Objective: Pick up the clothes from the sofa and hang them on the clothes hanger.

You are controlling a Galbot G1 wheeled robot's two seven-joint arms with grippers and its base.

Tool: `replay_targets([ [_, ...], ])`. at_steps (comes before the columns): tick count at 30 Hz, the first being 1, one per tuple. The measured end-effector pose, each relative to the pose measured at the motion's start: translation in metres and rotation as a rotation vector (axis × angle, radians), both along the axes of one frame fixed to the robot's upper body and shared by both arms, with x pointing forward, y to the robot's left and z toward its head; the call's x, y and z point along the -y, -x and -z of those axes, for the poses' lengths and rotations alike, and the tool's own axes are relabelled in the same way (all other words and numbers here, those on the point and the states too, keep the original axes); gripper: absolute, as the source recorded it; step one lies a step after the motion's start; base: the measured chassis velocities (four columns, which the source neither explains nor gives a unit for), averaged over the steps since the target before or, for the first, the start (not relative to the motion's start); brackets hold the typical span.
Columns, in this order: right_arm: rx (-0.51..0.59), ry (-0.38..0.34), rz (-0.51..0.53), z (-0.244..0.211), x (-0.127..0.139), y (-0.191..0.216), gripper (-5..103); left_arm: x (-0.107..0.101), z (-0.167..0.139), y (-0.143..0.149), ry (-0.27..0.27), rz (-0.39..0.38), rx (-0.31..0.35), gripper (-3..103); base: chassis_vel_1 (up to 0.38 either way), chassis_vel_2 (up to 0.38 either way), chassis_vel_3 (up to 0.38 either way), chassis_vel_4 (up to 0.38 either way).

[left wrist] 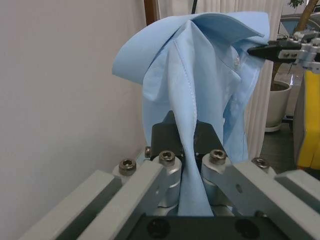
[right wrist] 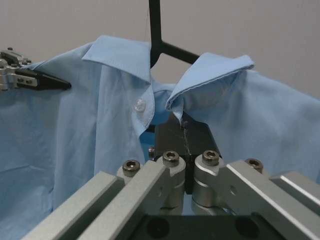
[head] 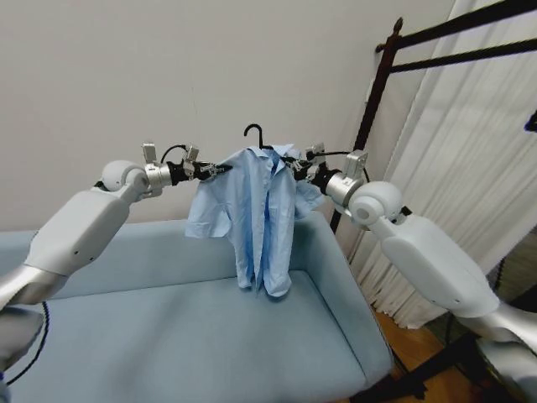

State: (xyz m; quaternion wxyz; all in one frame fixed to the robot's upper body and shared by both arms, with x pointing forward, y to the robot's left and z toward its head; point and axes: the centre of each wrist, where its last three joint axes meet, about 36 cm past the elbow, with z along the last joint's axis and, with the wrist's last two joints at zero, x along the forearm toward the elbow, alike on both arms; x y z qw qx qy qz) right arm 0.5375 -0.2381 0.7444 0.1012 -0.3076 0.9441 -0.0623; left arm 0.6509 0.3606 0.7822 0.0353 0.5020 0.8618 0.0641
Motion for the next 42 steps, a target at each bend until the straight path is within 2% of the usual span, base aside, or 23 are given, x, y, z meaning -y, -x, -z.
replay_targets([
  [6,-0.016,-0.004,-0.003,0.01,-0.004,0.0,0,0.0,-0.007,0.001,0.031,-0.009,0.015,2,0.0,0.0,0.0,0.0],
  [16,-0.021,-0.002,-0.002,0.011,-0.01,0.004,0,0.002,-0.01,0.003,0.044,-0.002,0.027,2,0.0,0.0,0.0,0.0],
  [18,-0.023,-0.001,-0.002,0.011,-0.011,0.005,-3,0.003,-0.01,0.003,0.045,-0.001,0.028,2,0.0,0.0,0.0,0.0],
  [22,-0.02,-0.004,0.008,0.007,-0.006,0.01,17,0.002,-0.01,0.002,0.06,0.007,0.035,2,0.0,0.0,0.0,0.0],
  [25,-0.023,-0.006,0.011,0.006,-0.004,0.014,22,0.0,-0.009,0.0,0.064,0.012,0.037,2,0.0,0.0,0.0,0.0],
  [28,-0.022,-0.001,0.011,0.006,0.0,0.021,38,-0.003,-0.006,-0.002,0.07,0.016,0.043,2,0.0,0.0,0.0,0.0],
  [30,-0.022,0.0,0.011,0.006,0.0,0.021,38,-0.003,-0.005,-0.002,0.07,0.016,0.044,2,0.0,0.0,0.0,0.0],
  [32,-0.021,0.002,0.006,0.004,0.004,0.028,49,-0.007,-0.002,-0.004,0.07,0.016,0.06,2,0.0,0.0,0.0,0.0],
  [33,-0.021,0.002,0.006,0.004,0.004,0.028,49,-0.007,-0.002,-0.004,0.07,0.016,0.06,2,0.0,0.0,0.0,0.0],
  [36,-0.024,0.004,-0.031,-0.004,0.01,0.049,66,-0.014,0.003,-0.008,0.06,0.024,0.091,2,0.0,0.0,0.0,0.0],
  [37,-0.024,0.004,-0.031,-0.004,0.01,0.049,66,-0.014,0.003,-0.008,0.06,0.024,0.091,2,0.0,0.0,0.0,0.0],
  [38,-0.034,0.001,-0.051,-0.008,0.012,0.056,72,-0.016,0.005,-0.009,0.056,0.026,0.096,2,0.0,0.0,0.0,0.0],
  [39,-0.039,-0.001,-0.061,-0.009,0.013,0.059,72,-0.017,0.006,-0.009,0.055,0.027,0.098,2,0.0,0.0,0.0,0.0],
  [41,-0.069,-0.027,-0.116,-0.021,0.019,0.068,82,-0.021,0.01,-0.012,0.043,0.042,0.11,2,0.0,0.0,0.0,0.0],
  [42,-0.069,-0.027,-0.116,-0.021,0.019,0.068,82,-0.021,0.01,-0.012,0.043,0.042,0.11,2,0.0,0.0,0.0,0.0],
])
